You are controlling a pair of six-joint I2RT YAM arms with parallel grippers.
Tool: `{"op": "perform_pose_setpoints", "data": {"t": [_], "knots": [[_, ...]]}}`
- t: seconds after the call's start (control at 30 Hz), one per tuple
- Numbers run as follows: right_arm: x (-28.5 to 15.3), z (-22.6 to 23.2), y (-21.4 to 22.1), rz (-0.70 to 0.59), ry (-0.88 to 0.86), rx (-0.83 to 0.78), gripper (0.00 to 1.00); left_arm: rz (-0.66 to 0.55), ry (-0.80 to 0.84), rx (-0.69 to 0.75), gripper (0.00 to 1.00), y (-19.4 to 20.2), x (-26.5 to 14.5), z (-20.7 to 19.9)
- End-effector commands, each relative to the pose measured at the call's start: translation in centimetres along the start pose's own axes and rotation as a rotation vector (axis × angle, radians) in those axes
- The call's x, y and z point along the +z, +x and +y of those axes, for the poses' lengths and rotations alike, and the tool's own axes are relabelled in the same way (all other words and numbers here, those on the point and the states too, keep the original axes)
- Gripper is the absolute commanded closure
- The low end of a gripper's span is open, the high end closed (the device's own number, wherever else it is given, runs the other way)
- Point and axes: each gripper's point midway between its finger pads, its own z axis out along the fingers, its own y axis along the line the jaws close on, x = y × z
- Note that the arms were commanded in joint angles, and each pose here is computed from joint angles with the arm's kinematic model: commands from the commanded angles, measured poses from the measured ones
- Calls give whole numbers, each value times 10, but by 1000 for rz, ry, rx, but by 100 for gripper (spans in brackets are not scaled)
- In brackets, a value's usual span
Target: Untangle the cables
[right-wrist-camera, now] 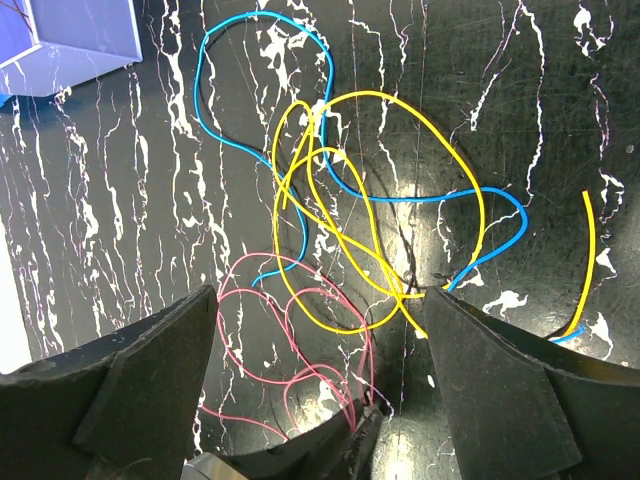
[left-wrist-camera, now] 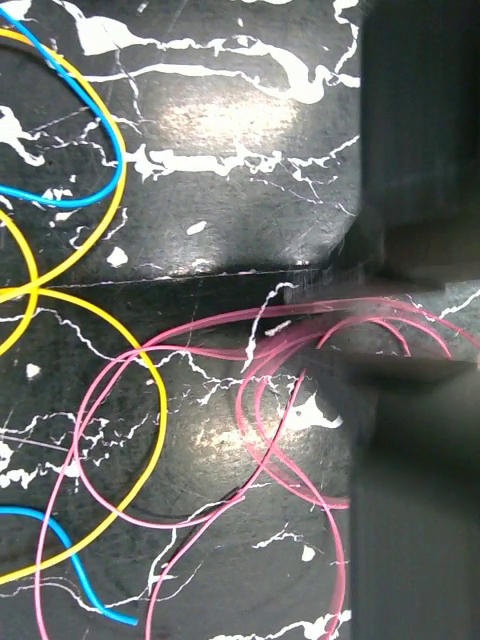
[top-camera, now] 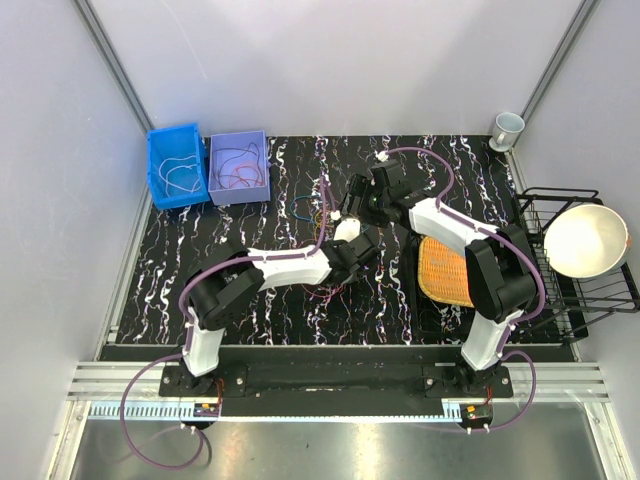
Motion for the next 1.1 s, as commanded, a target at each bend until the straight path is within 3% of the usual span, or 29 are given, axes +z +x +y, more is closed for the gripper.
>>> {"op": "perform_pose_setpoints", "data": {"t": [0.0,0.1,0.4,0.63,1.07], "knots": [[-5,5,-10,-23,-20,13,10,-7,-30,-4,89,3,5,3],[-5,4,-10,-22,-19,14,11,-3,-34,-6,100,5,1,9],[-4,1,-10,-21,-16,22,11,-29,-8,20,100,-13,-60,53],[-5,1,-9,-21,-18,22,11,-116,10,-17,100,-55,-115,100],[1,0,-4,-8,-25,32,11,-301,-72,-149,100,-153,-172,208]]}}
